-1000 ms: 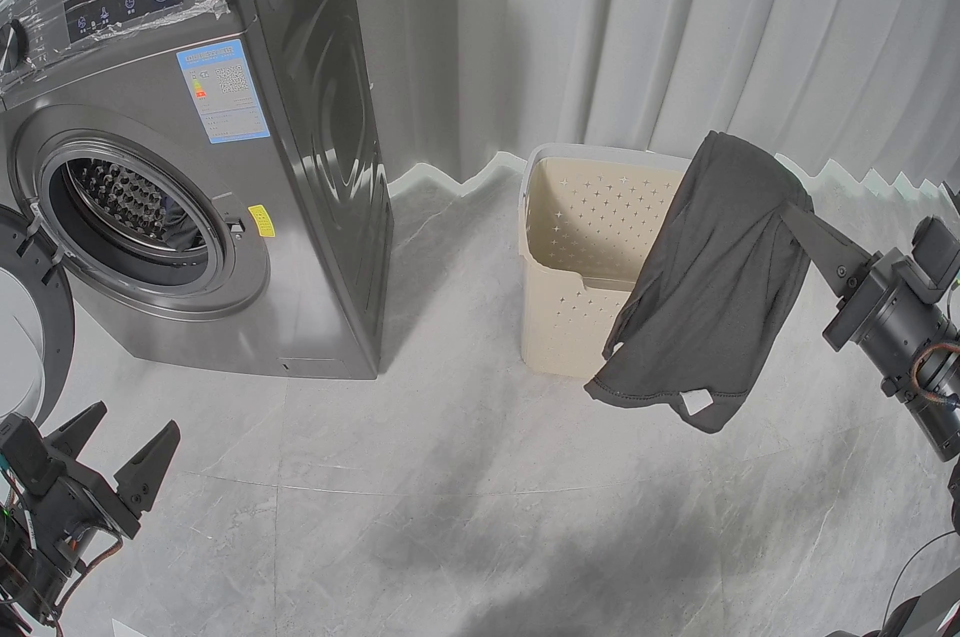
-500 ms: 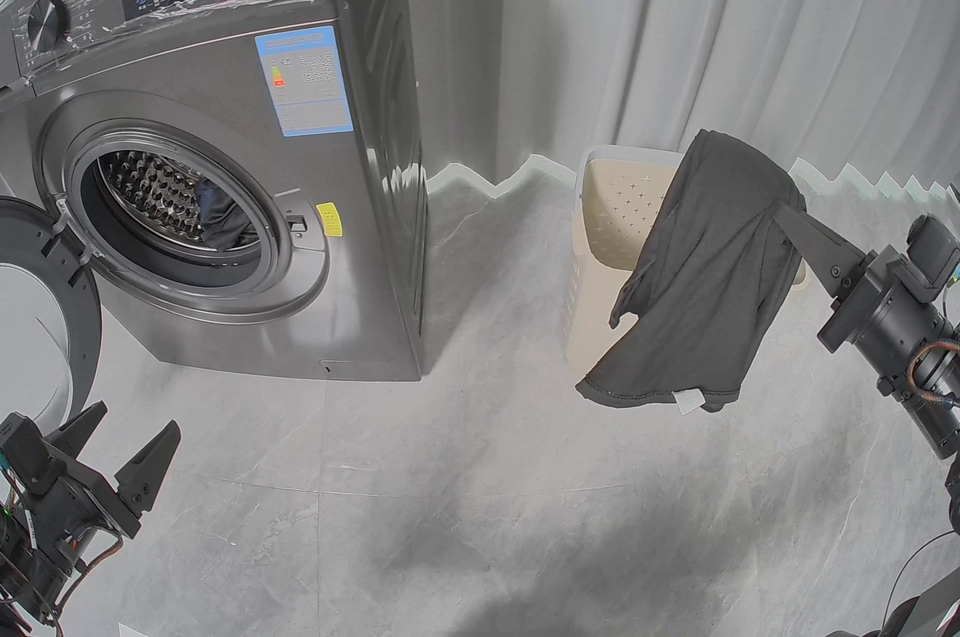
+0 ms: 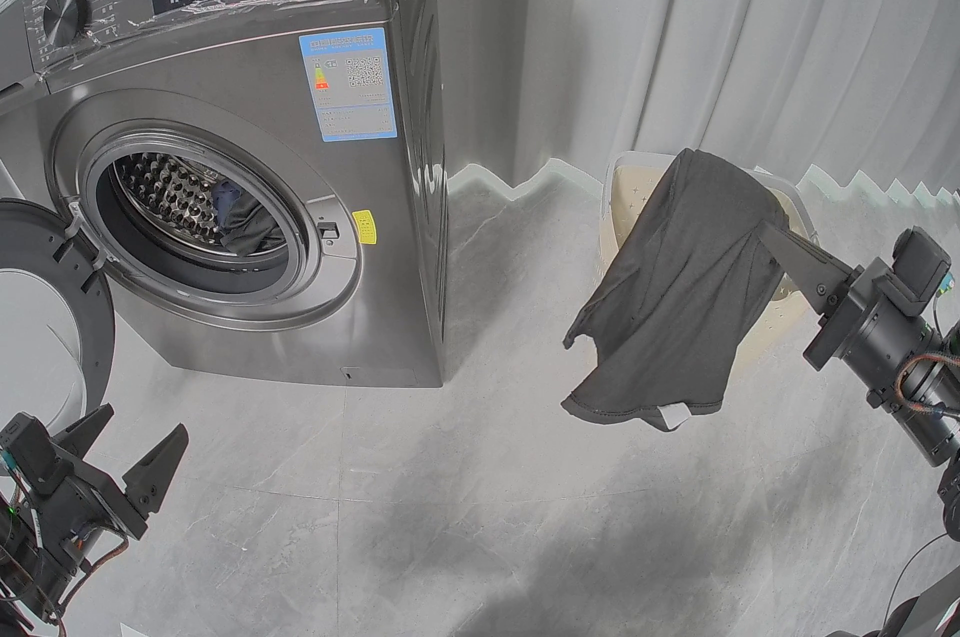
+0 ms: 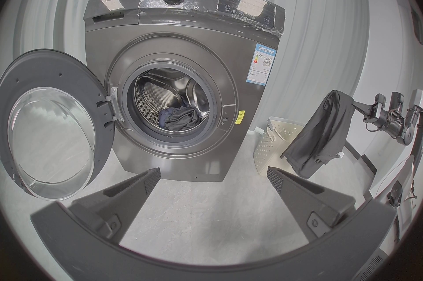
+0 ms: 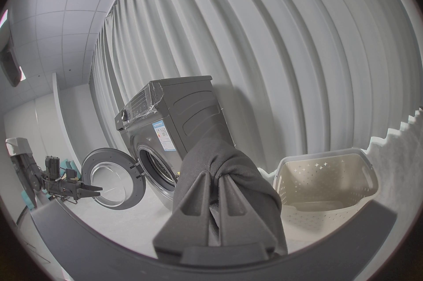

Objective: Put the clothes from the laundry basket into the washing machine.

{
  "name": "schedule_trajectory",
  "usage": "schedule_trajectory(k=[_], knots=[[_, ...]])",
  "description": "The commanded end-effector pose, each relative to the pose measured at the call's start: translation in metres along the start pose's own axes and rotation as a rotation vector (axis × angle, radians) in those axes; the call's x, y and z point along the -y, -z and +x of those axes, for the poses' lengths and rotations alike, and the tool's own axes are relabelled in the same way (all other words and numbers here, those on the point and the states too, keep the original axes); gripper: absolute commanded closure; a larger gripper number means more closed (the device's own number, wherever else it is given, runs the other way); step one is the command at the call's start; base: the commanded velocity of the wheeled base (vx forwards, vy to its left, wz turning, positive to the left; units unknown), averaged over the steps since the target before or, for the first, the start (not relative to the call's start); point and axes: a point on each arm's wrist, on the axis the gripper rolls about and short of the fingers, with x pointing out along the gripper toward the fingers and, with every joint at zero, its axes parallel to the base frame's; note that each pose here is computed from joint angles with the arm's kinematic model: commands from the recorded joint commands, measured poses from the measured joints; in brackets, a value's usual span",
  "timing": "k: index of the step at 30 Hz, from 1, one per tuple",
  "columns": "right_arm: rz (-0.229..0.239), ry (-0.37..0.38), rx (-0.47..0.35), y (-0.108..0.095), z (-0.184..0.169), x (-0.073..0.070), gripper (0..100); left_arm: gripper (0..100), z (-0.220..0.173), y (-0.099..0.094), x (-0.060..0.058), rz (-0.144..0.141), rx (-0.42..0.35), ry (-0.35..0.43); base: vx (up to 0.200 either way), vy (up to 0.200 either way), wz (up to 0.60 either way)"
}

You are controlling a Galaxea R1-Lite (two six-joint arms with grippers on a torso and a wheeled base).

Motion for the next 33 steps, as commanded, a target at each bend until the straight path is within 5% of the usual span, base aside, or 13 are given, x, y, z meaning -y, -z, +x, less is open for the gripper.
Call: schedule_trajectory(k=[1,6,14,33], knots=[[-0.016,-0.001,0.004,-0.002,-0.002,0.0,100,0,0.002,0.002,0.0,0.001,-0.017,-0.002,0.0,0.0,0.0],[-0.023,-0.027,-0.021,0.002,-0.004,0.0,100,0,0.002,0.001,0.001,0.001,-0.014,0.004,0.0,0.0,0.0],[-0.032,-0.04,0.013,-0.007,0.008,-0.002,100,0,-0.007,0.0,-0.001,-0.008,0.028,0.007,0.0,0.2,0.0],[-0.017,-0.062,-0.057,0.006,0.012,-0.003,100,0,-0.007,0.003,-0.001,-0.01,0.012,0.005,0.0,0.2,0.0]])
